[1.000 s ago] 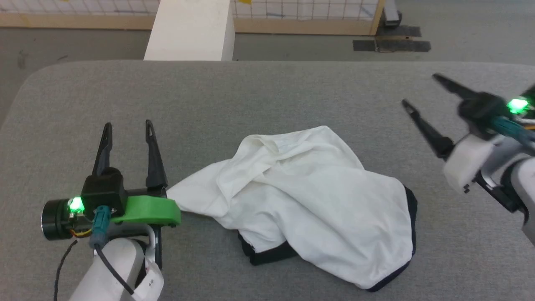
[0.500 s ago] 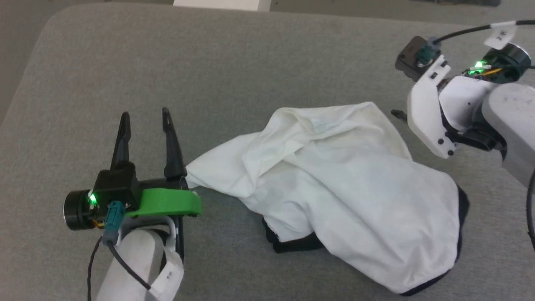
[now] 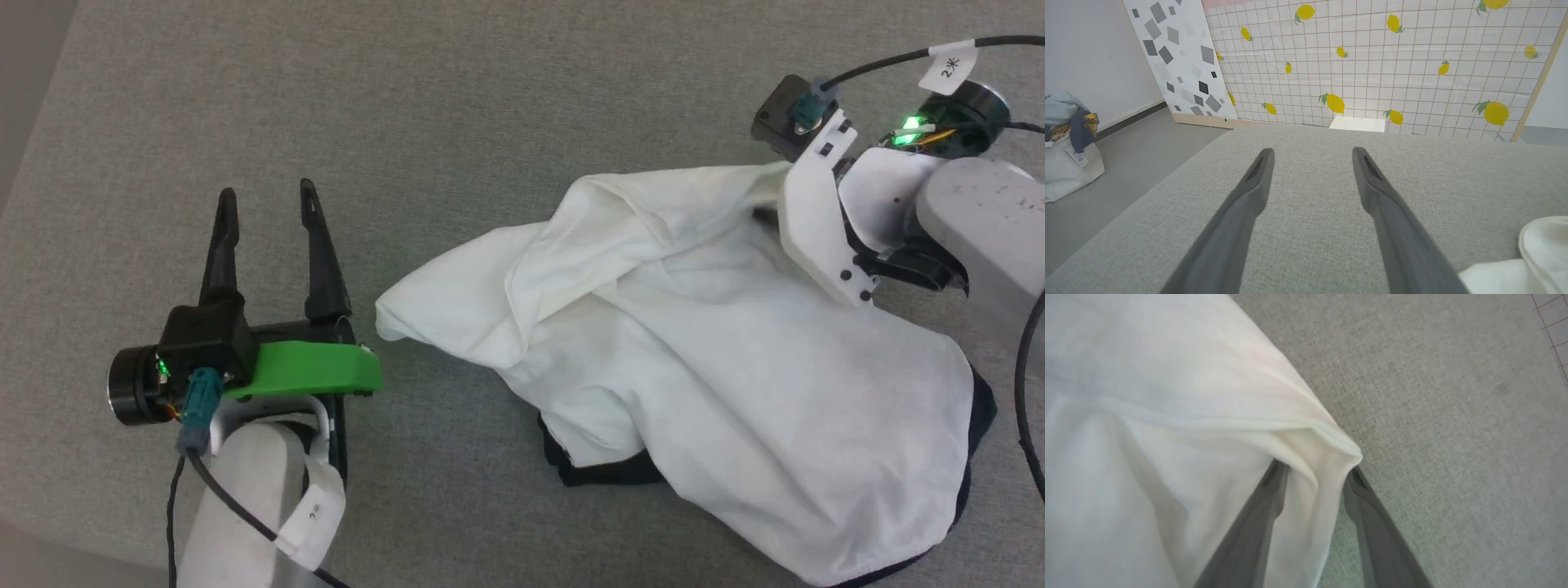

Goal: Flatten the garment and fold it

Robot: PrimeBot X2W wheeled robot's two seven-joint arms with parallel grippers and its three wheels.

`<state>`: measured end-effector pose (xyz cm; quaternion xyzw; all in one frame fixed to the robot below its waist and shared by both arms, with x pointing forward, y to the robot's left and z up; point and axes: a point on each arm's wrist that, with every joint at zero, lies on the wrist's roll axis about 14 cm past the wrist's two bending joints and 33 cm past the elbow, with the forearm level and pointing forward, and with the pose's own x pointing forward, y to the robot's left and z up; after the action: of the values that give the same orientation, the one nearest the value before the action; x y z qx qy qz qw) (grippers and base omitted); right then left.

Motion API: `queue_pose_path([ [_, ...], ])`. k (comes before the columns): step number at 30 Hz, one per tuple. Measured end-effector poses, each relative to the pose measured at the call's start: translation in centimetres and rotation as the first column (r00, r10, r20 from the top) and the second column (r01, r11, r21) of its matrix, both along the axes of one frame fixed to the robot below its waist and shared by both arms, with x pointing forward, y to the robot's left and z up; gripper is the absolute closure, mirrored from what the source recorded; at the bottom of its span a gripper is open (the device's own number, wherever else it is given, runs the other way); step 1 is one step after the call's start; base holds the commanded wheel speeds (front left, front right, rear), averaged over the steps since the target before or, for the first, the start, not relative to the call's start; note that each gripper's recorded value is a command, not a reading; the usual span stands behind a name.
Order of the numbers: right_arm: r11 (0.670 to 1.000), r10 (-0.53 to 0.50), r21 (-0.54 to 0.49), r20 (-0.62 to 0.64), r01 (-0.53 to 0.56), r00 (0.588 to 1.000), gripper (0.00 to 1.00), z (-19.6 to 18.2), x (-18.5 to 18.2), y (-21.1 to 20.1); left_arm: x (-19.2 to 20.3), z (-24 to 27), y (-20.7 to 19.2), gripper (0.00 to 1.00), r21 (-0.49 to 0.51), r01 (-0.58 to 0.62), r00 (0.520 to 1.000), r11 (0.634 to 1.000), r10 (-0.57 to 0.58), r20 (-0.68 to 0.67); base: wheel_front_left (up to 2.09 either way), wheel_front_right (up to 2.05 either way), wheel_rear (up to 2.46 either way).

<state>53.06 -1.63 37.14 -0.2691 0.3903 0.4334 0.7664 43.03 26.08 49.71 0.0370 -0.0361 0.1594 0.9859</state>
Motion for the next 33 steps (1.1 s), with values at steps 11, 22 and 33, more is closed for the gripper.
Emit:
queue_pose_path([
  [11,0.936,-0.294,0.281,0.303,0.21,0.907,1.0,10.8,8.4,-6.8,0.9,1.6,-1.3,0.0,-0.012,0.051,0.997,0.999,-0.05,0.058,0.0,0.0,0.0],
  [22,0.816,-0.577,0.071,0.166,0.573,0.8,1.0,2.1,5.1,-21.2,1.7,1.2,-2.5,0.0,-0.017,0.095,0.994,0.995,-0.094,0.057,0.0,0.0,0.0],
  [33,0.803,-0.592,0.28,0.271,0.526,0.759,0.0,3.8,4.0,-20.0,1.4,1.6,-2.5,0.0,-0.007,0.115,0.992,0.993,-0.114,0.056,0.0,0.0,0.0],
])
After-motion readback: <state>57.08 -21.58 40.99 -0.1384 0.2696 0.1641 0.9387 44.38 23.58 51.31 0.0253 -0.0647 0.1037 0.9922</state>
